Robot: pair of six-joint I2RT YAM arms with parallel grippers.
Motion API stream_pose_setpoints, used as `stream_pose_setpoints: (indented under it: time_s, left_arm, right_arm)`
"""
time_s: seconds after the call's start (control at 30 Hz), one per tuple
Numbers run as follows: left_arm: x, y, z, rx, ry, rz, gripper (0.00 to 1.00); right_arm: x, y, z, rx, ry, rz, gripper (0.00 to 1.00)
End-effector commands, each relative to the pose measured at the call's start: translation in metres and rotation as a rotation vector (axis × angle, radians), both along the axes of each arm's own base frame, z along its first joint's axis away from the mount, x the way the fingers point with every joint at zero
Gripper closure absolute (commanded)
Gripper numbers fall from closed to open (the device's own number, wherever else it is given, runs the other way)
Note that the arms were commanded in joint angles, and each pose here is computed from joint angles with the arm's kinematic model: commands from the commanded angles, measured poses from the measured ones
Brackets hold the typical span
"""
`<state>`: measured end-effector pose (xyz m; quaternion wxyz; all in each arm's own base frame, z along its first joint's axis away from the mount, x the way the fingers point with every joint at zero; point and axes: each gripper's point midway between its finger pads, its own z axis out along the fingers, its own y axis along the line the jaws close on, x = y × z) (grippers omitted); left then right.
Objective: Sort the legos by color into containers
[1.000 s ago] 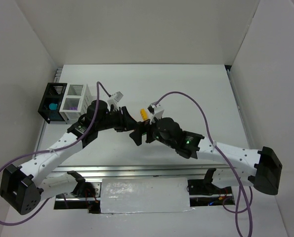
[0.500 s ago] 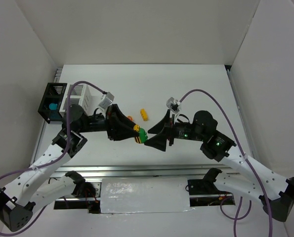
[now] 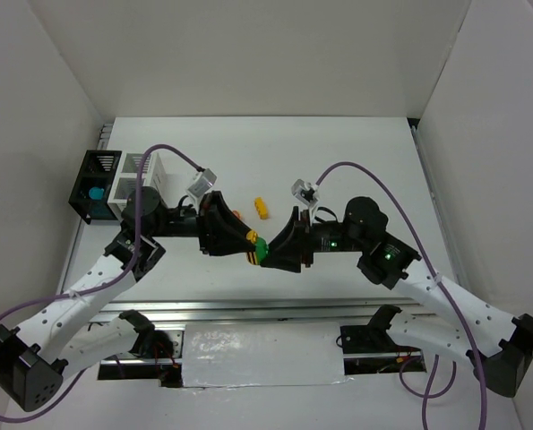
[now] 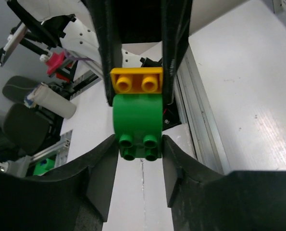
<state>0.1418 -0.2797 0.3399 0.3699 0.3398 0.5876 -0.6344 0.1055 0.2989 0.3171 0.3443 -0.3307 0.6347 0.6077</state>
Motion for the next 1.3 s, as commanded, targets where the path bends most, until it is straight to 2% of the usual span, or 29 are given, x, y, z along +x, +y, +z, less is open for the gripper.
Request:
stream_pose_setpoints:
  time_s: [0.0,0.03,0.07,0.1,0.2,0.23,0.53,0.97,1.03,1.07,1.17,1.2,1.27]
  left_arm:
    - [0.001,-0.003,0.01,-0.028,-0.043,-0.009,1.0]
    - [0.002,-0.004,0.008,-0.028,-0.037,-0.01,1.0]
    - [0.003,-0.004,0.008,-0.028,-0.036,-0.01,1.0]
    - [0.003,-0.005,0.007,-0.025,-0.03,-0.013,1.0]
    - [0.002,-0.006,0.009,-0.036,-0.027,-0.025,1.0]
    - [0.001,-0.006,0.009,-0.036,-0.027,-0.032,1.0]
    - [-0.004,0.0,0.017,-0.001,-0.084,-0.026,1.0]
    - [0.005,0.006,0.016,0.051,-0.083,0.021,1.0]
    - [0.029,0.014,0.021,0.081,-0.098,0.152,1.0]
    - [0.04,0.021,0.008,0.144,-0.027,0.226,1.0]
    - [0.107,0.071,0.015,0.233,0.009,0.598,1.0]
    - [0.132,0.102,0.012,0.294,0.079,0.751,1.0]
    - [0.173,0.164,0.005,0.4,0.129,1.109,1.0]
  right_arm:
    - [-0.005,0.005,0.028,0.074,-0.063,0.037,0.54]
    - [-0.004,0.006,0.027,0.073,-0.063,0.031,0.74]
    - [-0.002,0.007,0.027,0.07,-0.062,0.025,0.81]
    - [-0.001,0.008,0.026,0.066,-0.057,0.02,0.86]
    - [0.005,0.01,0.024,0.067,-0.059,-0.001,0.88]
    - [0.006,0.011,0.023,0.066,-0.06,-0.004,1.0]
    - [-0.002,-0.012,0.018,0.108,-0.206,0.011,1.0]
    - [0.007,-0.037,0.015,0.127,-0.24,-0.06,1.0]
    - [0.02,-0.04,0.012,0.102,-0.23,-0.145,1.0]
    - [0.026,-0.041,0.01,0.09,-0.229,-0.184,1.0]
    - [0.039,-0.049,0.002,0.069,-0.217,-0.289,1.0]
    - [0.041,-0.051,0.001,0.07,-0.211,-0.309,1.0]
    - [0.051,-0.057,0.002,0.076,-0.198,-0.39,1.0]
